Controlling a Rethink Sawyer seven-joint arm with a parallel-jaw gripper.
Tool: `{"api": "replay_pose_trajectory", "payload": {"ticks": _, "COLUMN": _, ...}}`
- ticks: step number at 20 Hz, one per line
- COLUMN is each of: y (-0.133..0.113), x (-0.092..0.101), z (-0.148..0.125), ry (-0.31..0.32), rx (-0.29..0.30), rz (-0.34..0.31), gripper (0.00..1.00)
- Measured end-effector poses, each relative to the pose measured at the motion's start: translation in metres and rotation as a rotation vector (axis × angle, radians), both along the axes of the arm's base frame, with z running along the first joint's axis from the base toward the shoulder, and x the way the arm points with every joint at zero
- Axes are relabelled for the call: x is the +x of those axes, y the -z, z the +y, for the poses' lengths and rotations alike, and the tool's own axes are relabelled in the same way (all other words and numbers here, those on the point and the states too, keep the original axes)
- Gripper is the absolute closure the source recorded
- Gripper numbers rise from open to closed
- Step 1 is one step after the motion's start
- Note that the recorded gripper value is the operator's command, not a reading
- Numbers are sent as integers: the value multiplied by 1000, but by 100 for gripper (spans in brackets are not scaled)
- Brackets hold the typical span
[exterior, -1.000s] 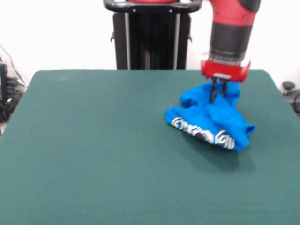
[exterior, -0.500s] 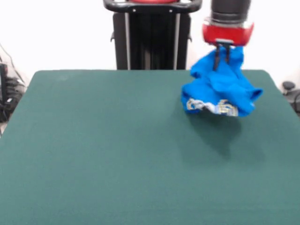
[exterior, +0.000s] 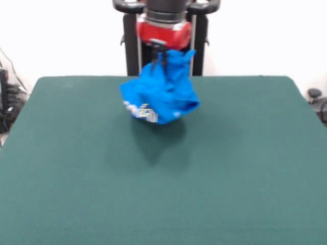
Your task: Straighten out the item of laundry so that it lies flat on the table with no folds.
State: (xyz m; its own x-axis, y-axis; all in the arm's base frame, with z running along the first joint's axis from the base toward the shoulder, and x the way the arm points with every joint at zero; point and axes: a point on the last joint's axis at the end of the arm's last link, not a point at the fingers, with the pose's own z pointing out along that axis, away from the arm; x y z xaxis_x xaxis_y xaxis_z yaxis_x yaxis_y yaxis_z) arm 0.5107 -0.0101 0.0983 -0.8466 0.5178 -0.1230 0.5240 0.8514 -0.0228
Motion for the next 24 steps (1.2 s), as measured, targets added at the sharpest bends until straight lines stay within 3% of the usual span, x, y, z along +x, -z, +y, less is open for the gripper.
{"api": "replay_pose_trajectory", "payload": {"ticks": 2, "y": 2, "x": -2, "z": -15, "ry": -6, "rx": -57, "rz": -44, "gripper": 100}}
{"api": "replay_pose_trajectory", "payload": {"ticks": 6, "y": -4, "x": 0, "z": -19, "ry": -13, "rx": -166, "rz": -156, "gripper": 100}}
{"api": "replay_pose_trajectory", "payload": {"ticks": 9, "y": -12, "x": 3, "z": -2, "ry": -6, "rx": -248, "rz": -241, "gripper": 100}}
{"api": "replay_pose_trajectory", "payload": {"ticks": 11, "y": -19, "x": 5, "z": 28, "ry": 20, "rx": -317, "rz": -329, "gripper": 100}}
{"api": "replay_pose_trajectory", "payload": {"ticks": 16, "y": -24, "x": 0, "z": 76, "ry": 74, "rx": -371, "rz": -456, "gripper": 100}}
{"api": "replay_pose_trajectory", "payload": {"ticks": 20, "y": -18, "x": -7, "z": 85, "ry": 105, "rx": -386, "rz": -482, "gripper": 100}}
{"api": "replay_pose_trajectory", "payload": {"ticks": 24, "y": 3, "x": -14, "z": 89, "ry": 164, "rx": -441, "rz": -529, "gripper": 100}}
